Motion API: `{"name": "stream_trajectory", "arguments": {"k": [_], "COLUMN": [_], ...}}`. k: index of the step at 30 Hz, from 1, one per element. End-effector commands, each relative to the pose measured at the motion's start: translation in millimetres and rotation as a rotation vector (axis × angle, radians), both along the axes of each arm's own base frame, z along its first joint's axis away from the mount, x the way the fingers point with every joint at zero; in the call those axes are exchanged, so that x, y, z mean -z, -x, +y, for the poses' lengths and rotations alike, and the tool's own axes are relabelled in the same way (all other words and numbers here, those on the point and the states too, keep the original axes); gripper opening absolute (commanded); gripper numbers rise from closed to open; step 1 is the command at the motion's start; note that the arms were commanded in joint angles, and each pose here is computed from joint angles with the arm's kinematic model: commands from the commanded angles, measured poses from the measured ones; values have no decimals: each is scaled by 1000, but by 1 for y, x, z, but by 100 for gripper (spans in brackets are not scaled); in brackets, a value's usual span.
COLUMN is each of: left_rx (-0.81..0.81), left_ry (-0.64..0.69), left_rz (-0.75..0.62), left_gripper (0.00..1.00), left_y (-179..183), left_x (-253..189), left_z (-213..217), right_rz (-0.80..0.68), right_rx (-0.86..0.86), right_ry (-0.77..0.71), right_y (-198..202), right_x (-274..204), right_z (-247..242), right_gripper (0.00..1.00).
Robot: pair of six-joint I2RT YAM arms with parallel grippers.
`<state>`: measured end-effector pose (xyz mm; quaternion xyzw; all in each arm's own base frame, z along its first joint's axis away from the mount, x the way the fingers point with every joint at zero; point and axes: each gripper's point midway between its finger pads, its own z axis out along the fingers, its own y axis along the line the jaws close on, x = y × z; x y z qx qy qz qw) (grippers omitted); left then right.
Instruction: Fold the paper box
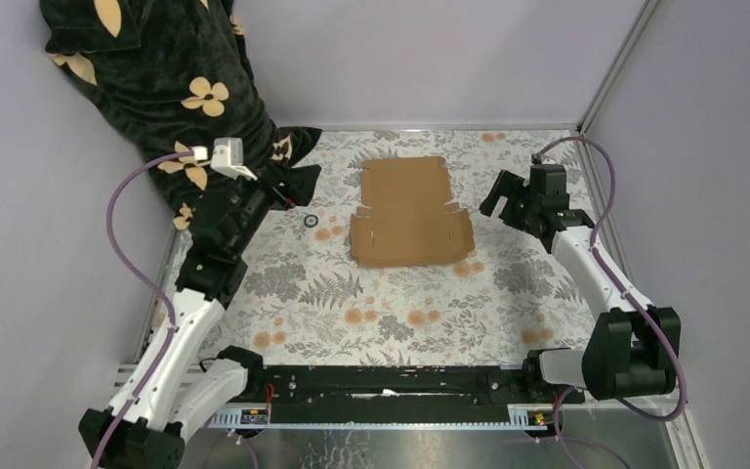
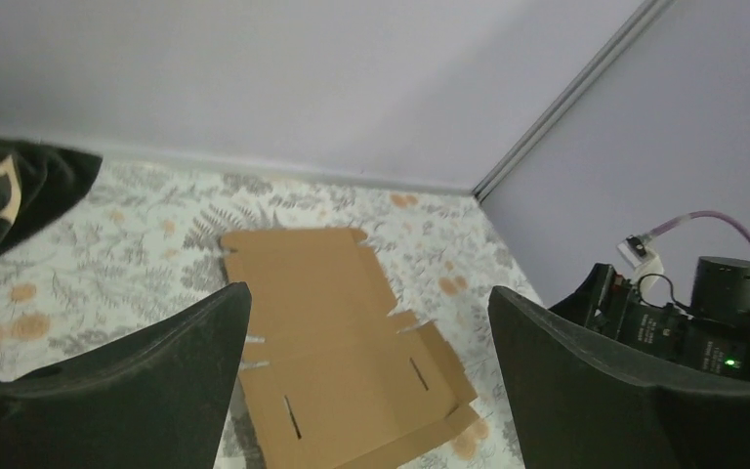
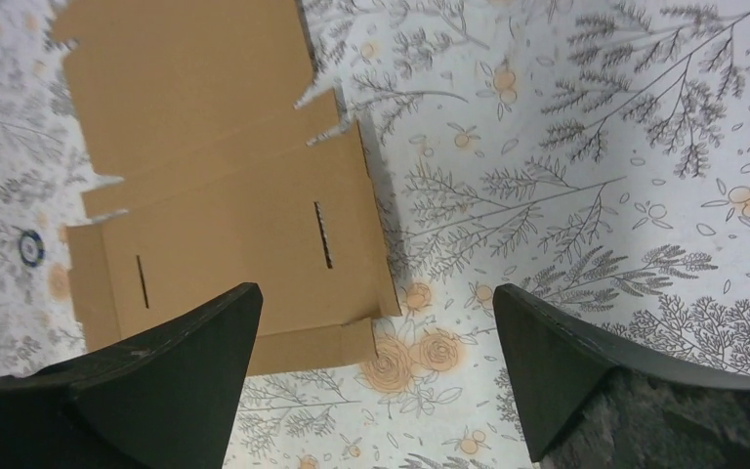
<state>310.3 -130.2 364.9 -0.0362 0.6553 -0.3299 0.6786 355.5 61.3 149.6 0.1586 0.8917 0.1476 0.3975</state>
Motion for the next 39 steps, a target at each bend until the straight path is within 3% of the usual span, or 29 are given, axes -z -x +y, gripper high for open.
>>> {"name": "stream_trajectory", "arguments": {"k": [1,8,13,20,29,39], "left_rx": [28,279,87,-51,-82,-87], "left_ry": [-58,-14,-214,-268,-264,-243], "left_rz": [178,321,477,523,597,622], "left_gripper": [99,99,99,99,99,99], "left_y": [-14,-26,-46,-50,-49,-39], "left_x": [38,83,126,154,181,192], "left_z": [-12,-56,-46,-22,-21,-18], "right_rz": [46,150,175,222,228,224], "right_rx": [-73,-159,-184,-151,34,302], "right_ry": [-1,78,130,115,-163,-358], "right_y": [-4,-11,-17,-3,59,75], "right_x": [0,38,54,73,84,92], "right_z": [11,36,47,49,83,102], "right_gripper": [95,79,78,77,75,72]}}
